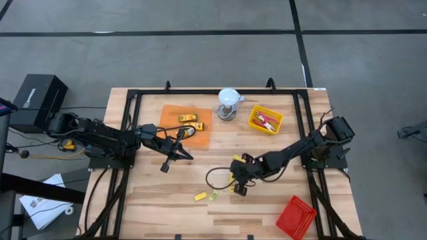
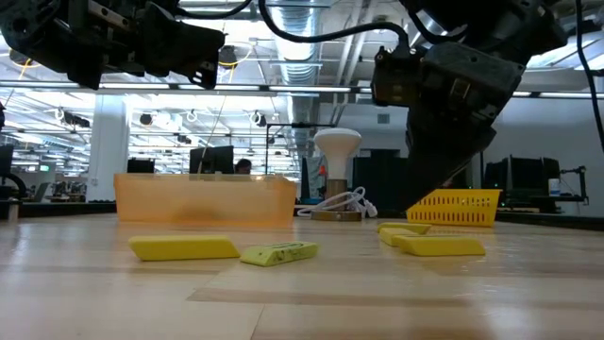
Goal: Pick & Place School Supplies
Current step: Put the yellow eraser into the red bin
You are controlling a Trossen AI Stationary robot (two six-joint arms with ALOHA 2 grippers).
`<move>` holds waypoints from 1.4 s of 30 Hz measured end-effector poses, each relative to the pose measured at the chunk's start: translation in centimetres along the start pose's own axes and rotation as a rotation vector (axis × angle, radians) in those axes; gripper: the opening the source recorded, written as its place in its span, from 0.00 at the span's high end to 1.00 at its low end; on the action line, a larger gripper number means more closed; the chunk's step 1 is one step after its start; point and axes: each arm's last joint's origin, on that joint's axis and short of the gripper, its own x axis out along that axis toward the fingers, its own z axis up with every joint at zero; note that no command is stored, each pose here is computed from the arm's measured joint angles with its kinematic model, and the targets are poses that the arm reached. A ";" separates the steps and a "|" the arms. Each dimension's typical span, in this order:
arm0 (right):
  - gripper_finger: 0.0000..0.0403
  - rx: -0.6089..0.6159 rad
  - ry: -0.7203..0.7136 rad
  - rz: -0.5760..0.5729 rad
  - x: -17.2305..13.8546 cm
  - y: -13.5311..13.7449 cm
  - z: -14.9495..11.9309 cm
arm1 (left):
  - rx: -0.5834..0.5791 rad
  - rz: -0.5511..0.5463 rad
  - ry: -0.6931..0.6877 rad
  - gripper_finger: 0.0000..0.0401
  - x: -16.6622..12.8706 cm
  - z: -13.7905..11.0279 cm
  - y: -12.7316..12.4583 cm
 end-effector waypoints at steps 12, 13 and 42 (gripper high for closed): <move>1.00 0.270 -0.256 0.170 0.9 -0.5 -1.1 | -0.012 -0.028 0.005 0.99 0.1 0.0 -0.3; 1.00 0.314 -0.310 0.192 0.8 -0.4 -1.2 | -0.012 -0.028 0.006 0.99 0.1 -0.1 -0.3; 0.81 0.714 -0.123 0.214 0.8 -0.2 -3.9 | -0.047 -0.079 0.040 0.99 0.1 -0.4 -0.5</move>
